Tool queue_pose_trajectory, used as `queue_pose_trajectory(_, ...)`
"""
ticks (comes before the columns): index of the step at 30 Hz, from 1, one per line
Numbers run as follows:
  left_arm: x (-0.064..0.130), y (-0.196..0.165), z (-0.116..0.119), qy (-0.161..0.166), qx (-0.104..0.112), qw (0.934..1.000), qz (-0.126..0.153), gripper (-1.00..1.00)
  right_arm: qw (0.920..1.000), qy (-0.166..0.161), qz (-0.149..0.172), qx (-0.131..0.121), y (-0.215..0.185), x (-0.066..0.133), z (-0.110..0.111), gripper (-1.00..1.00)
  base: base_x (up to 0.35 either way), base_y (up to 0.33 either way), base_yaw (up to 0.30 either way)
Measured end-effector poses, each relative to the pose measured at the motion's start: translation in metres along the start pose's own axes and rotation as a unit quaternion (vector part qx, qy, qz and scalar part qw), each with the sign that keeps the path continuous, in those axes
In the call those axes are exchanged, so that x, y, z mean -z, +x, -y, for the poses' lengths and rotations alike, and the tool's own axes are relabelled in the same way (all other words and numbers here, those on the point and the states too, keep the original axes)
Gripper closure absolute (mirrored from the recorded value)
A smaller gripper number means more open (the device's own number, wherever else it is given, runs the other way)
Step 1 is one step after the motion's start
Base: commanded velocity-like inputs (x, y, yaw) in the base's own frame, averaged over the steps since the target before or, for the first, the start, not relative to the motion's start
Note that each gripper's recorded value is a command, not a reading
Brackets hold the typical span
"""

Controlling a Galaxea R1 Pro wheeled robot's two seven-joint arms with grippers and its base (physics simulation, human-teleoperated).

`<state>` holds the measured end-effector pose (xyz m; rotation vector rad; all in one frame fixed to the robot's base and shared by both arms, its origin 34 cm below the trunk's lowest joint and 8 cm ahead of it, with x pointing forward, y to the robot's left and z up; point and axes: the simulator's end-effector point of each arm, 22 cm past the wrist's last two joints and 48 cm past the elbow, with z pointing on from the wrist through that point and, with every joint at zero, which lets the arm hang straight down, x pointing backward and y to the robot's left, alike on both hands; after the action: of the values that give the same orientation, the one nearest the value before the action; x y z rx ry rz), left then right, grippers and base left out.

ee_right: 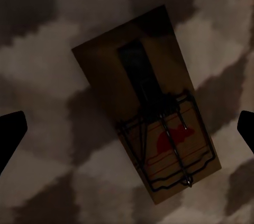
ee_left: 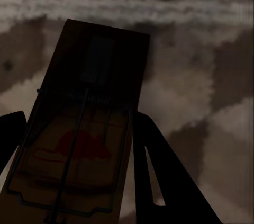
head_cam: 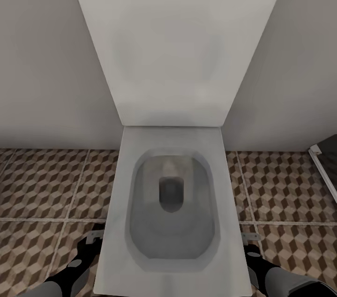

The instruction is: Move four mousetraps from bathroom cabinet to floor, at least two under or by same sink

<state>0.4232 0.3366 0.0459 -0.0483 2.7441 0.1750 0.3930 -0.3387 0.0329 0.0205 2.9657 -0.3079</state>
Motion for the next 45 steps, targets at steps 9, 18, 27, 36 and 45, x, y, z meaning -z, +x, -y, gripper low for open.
queue_pose_trajectory(9, 0.0007, 0.0035, 0.0, 0.0, -0.001, 1.0, -0.003, 1.0, 1.0, 0.0, 0.001, 0.0, -0.0004, 0.0, 0.0004, -1.0, 0.0, 0.0, 0.0)
queue_pose_trajectory(18, 0.0009, 0.0045, 0.0001, -0.001, -0.001, 1.0, -0.004, 1.0, 1.0, 0.0, 0.001, 0.0, -0.0004, 0.0, 0.0004, -1.0, 0.0, 0.0, 0.0)
queue_pose_trajectory(27, 0.0011, 0.0058, 0.0, -0.001, -0.002, 1.0, -0.006, 1.0, 1.0, 0.0, 0.001, 0.0, -0.0005, 0.0, 0.0004, -1.0, 0.0, 0.0, 0.0)
queue_pose_trajectory(36, 0.0019, 0.0096, 0.0016, -0.001, 0.004, 0.9999, -0.01, 1.0, 1.0, 0.001, 0.002, 0.0, -0.0009, 0.0, 0.0009, -1.0, 0.0, 0.0, 0.0)
queue_pose_trajectory(45, 0.0019, 0.0097, 0.0019, -0.002, 0.007, 0.9999, -0.01, 1.0, 1.0, 0.001, 0.002, 0.0, -0.0009, 0.0, 0.0015, -1.0, 0.0, 0.0, 0.0)
